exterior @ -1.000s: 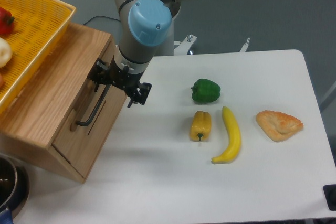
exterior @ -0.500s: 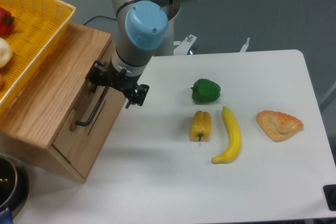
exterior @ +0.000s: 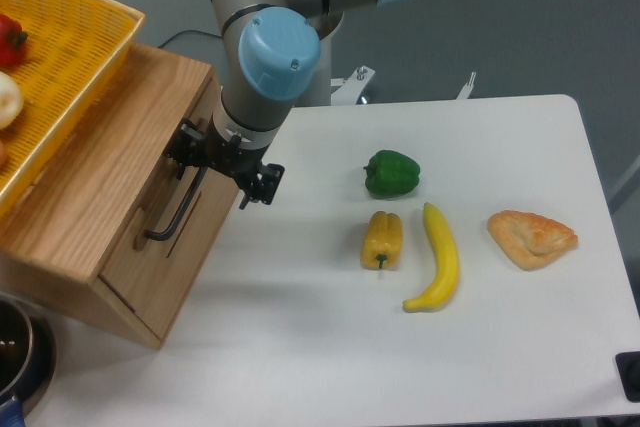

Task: Slide open the top drawer
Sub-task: 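Lower the gripper onto the black drawer handle and close on it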

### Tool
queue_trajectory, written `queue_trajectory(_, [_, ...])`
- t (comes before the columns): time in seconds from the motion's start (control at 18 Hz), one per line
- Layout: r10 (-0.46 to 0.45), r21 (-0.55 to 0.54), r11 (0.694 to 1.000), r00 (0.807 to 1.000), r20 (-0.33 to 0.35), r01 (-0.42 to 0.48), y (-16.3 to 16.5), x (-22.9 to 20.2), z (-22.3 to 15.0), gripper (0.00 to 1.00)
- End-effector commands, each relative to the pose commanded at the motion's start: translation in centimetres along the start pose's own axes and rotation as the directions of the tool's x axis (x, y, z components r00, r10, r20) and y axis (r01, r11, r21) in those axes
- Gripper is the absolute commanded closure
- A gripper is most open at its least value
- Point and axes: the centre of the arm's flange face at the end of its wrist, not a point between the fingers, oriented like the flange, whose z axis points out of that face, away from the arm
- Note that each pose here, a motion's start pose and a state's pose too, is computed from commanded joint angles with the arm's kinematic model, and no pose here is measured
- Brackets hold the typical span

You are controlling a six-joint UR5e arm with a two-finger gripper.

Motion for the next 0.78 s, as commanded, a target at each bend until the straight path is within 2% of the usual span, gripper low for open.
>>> queue_trajectory(0.78, [-0.002,0.007,1.0,1.0,0.004,0.002,0.05,-0.53,-0.24,0.0])
